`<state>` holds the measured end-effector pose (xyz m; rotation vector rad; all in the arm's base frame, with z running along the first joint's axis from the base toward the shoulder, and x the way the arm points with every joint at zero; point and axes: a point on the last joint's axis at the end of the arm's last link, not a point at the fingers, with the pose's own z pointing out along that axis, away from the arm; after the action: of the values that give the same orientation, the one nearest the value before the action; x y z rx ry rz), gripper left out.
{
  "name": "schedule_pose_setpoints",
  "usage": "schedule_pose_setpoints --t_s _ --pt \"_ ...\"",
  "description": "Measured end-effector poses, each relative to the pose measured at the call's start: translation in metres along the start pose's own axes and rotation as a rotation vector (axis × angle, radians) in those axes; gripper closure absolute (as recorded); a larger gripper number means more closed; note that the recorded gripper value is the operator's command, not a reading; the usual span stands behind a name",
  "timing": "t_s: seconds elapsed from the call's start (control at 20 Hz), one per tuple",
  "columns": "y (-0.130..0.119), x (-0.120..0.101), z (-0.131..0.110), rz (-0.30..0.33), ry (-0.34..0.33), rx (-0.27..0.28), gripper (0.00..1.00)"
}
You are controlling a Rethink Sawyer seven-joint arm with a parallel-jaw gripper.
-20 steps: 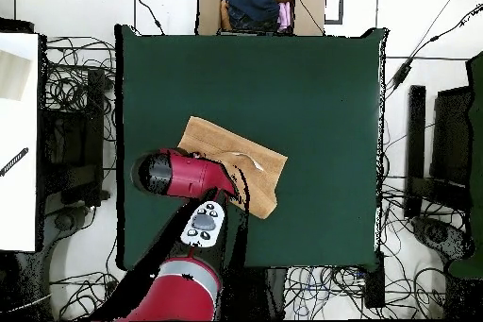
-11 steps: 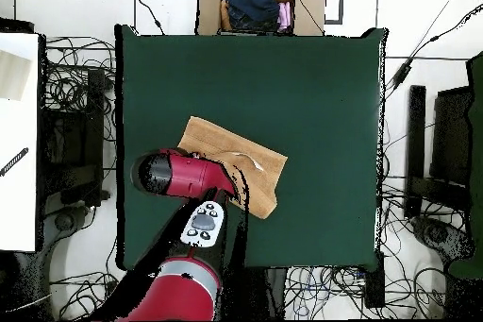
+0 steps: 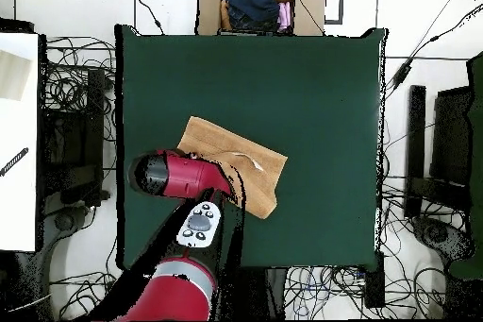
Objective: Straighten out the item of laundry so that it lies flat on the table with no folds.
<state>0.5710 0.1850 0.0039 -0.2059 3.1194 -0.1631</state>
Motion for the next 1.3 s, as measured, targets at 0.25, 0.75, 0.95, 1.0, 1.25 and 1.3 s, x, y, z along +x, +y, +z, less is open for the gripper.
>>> schedule_pose_setpoints --t_s 0.25,0.75,0.95,1.0,1.25,1.3 --pt "0.029 0.004 -0.002 -0.027 -0.004 -0.008 0.00" --pt "0.078 0.010 -0.008 -0.005 -0.011 -0.030 0.00" --pt "0.093 0.012 -0.011 0.031 -0.014 -0.037 0.00" --pt "0.094 0.012 -0.011 0.036 -0.014 -0.038 0.00" --pt "0.094 0.012 -0.011 0.067 -0.013 -0.039 0.00" --pt "0.092 0.011 -0.010 0.072 -0.012 -0.039 0.00"
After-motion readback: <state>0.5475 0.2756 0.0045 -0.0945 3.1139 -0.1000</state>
